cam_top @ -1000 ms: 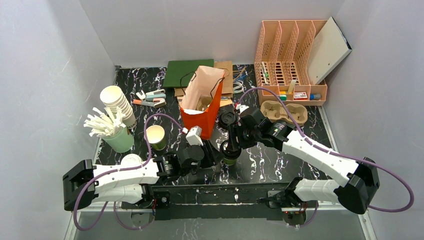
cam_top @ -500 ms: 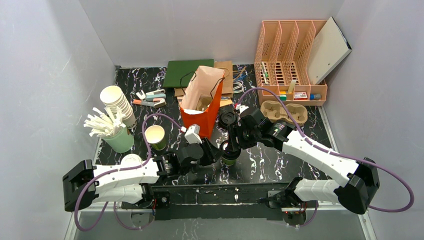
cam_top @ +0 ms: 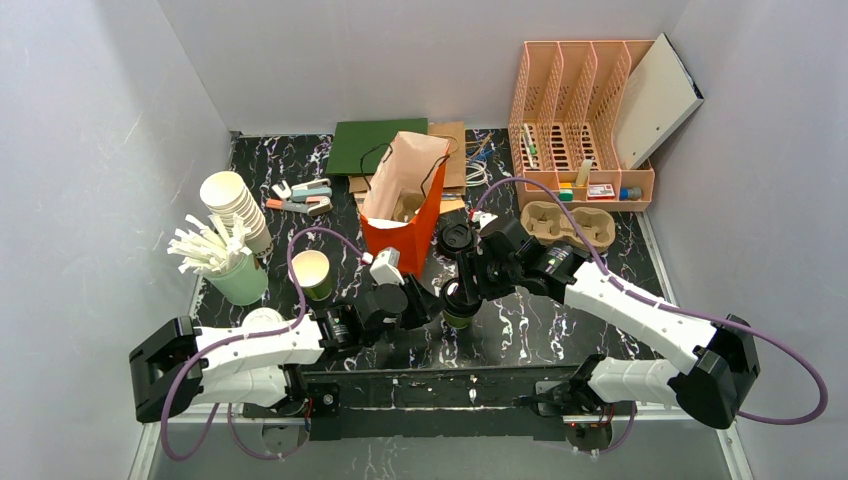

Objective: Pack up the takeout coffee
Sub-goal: Adjust the cup lid on the coffee cup.

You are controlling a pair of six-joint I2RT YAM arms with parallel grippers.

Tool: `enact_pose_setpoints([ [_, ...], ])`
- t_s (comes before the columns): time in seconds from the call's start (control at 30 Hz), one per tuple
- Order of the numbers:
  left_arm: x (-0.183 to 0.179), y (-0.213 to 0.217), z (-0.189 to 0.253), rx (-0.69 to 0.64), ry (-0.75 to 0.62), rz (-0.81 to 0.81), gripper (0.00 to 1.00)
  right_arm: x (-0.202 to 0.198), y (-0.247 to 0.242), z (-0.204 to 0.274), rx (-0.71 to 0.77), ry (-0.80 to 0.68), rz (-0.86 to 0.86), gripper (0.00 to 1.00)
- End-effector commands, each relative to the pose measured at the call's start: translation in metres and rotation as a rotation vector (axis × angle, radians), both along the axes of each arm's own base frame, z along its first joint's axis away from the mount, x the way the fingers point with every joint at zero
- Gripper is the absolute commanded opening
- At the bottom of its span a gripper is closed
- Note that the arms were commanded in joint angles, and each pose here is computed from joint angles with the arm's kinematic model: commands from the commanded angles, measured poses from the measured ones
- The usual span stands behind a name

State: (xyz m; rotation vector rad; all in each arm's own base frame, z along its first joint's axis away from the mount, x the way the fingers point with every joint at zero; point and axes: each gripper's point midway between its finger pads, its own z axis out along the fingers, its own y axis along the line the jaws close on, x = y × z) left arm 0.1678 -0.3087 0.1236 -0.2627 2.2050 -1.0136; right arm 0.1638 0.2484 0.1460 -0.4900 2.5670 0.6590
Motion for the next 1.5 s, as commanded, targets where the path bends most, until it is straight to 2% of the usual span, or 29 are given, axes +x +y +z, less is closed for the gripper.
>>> enact_pose_setpoints([
  [0.0, 0.004, 0.006, -0.012, 0.023, 0.004, 0.023, 0.27, -0.001, 0.004, 0.005, 0.026, -0.01, 0.018, 0.66],
  [0.53, 0.003, 0.013, -0.036, 0.087, 0.041, 0.028, 0.09, 0.004, 0.004, 0.006, -0.008, -0.019, 0.018, 0.69],
  [0.7, 0.002, 0.013, -0.039, 0.097, 0.046, 0.026, 0.08, 0.006, 0.003, 0.007, -0.013, -0.025, 0.009, 0.73],
  [0.9, 0.004, 0.01, -0.037, 0.126, 0.038, 0.01, 0.08, 0.016, -0.005, 0.02, -0.025, -0.09, -0.04, 0.74],
  [1.13, 0.007, 0.008, -0.023, 0.141, 0.019, 0.007, 0.1, 0.021, -0.012, 0.019, -0.069, -0.098, -0.064, 0.74],
  [1.47, 0.01, -0.013, 0.004, 0.11, -0.02, -0.051, 0.13, 0.017, -0.022, 0.007, -0.095, -0.07, -0.085, 0.62],
])
